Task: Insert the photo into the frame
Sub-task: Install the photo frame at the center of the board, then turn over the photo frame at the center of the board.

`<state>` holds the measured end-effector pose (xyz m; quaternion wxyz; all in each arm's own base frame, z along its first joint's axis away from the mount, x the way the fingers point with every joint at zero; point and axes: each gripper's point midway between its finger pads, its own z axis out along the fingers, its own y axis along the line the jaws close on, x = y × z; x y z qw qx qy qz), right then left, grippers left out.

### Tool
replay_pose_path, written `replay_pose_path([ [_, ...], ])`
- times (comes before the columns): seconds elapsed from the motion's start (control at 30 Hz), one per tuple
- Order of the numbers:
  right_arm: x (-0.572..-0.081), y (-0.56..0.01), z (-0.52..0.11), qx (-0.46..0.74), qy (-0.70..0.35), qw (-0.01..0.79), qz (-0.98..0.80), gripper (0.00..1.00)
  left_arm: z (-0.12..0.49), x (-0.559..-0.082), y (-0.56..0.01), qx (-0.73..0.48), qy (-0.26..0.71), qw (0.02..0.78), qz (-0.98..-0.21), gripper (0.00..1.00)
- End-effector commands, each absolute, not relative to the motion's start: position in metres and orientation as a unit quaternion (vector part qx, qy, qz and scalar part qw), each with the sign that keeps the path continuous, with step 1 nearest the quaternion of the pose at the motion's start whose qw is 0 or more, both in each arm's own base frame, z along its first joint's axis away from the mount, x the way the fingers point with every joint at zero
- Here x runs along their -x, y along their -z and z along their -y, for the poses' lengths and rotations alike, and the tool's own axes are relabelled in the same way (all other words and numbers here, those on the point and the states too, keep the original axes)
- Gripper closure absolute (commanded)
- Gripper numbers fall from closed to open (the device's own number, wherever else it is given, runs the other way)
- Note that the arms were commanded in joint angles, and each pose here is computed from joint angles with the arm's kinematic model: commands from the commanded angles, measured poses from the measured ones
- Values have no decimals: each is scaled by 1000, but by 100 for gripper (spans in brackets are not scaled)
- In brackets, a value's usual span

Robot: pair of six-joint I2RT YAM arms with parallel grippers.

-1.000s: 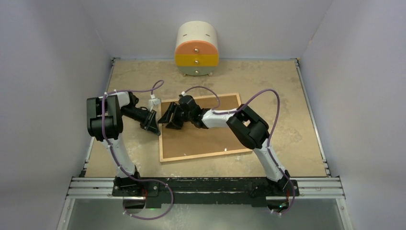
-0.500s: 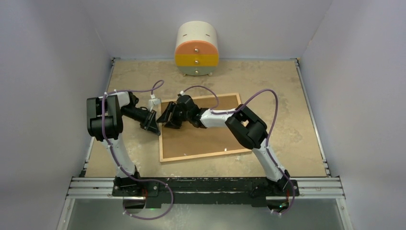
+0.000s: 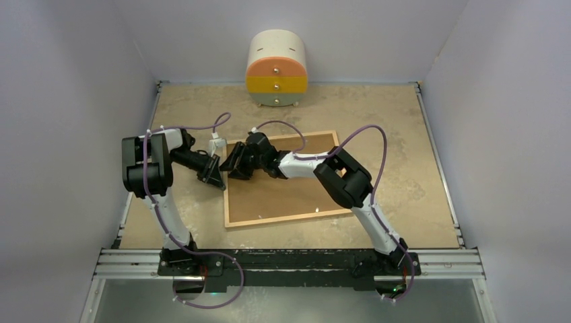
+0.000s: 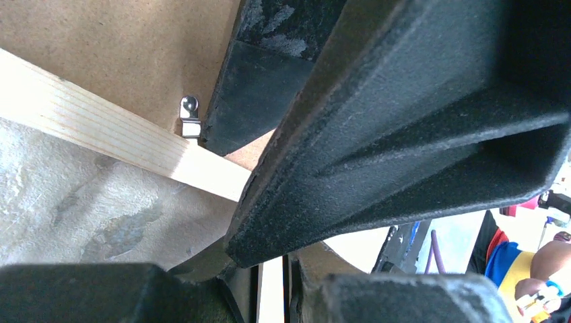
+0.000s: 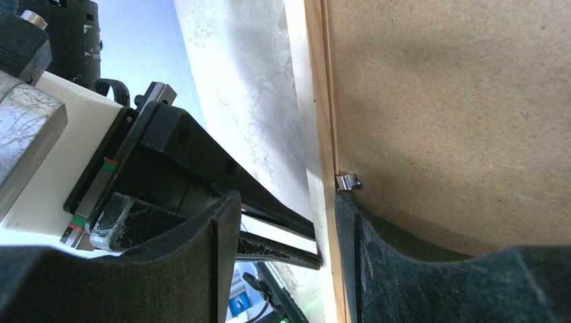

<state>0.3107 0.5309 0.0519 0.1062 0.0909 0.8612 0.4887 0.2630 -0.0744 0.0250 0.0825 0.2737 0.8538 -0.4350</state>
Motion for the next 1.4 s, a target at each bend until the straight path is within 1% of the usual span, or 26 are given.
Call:
replay_pose_path([
  [0.0, -317, -63, -537, -91, -498, 124, -854, 44, 73, -276, -18, -337, 408, 117, -840, 84],
  [0.07, -309, -74, -528, -66, -499, 132, -854, 44, 72, -278, -24, -342, 407, 122, -838, 83],
  [0.13, -301, -89, -513, -13, -495, 157, -854, 41, 71, -280, -33, -346, 405, 128, -837, 81],
  [0.2, -291, -111, -492, 46, -486, 186, -853, 36, 69, -282, -44, -353, 403, 137, -833, 77],
  [0.27, -275, -118, -468, 125, -458, 209, -855, 29, 66, -283, -56, -359, 399, 148, -831, 73],
  [0.33, -265, -114, -439, 210, -397, 233, -863, 23, 63, -283, -66, -367, 390, 159, -829, 69],
  [0.47, -223, -90, -385, 344, -305, 206, -864, 9, 61, -279, -84, -384, 374, 172, -826, 61],
  [0.5, -215, -86, -373, 367, -288, 206, -860, 2, 60, -278, -88, -389, 367, 177, -826, 60],
  [0.53, -209, -80, -362, 387, -266, 209, -858, 1, 58, -277, -92, -395, 356, 180, -828, 58],
  [0.6, -199, -76, -348, 424, -237, 220, -846, 1, 54, -275, -99, -407, 337, 188, -828, 55],
  [0.63, -195, -75, -343, 442, -225, 231, -837, 1, 52, -272, -102, -415, 329, 190, -827, 50],
  [0.67, -191, -76, -341, 460, -216, 246, -825, 1, 50, -268, -107, -425, 321, 193, -824, 39],
  [0.7, -185, -77, -340, 473, -210, 259, -816, 1, 48, -265, -112, -434, 314, 198, -821, 30],
  [0.73, -183, -79, -339, 492, -201, 274, -801, 1, 46, -262, -117, -440, 306, 203, -820, 25],
  [0.8, -176, -81, -341, 513, -195, 290, -784, 1, 40, -263, -132, -445, 281, 233, -818, 20],
  [0.93, -166, -79, -348, 546, -204, 292, -759, 1, 18, -279, -149, -409, 200, 274, -847, 15],
  [1.1, -158, -62, -347, 585, -166, 282, -742, 1, 4, -284, -157, -381, 150, 291, -865, 12],
  [1.27, -155, -49, -341, 611, -119, 273, -734, 12, 1, -283, -156, -352, 144, 287, -879, 10],
  [1.37, -156, -45, -340, 617, -95, 276, -731, 17, -4, -288, -158, -340, 130, 290, -885, 8],
])
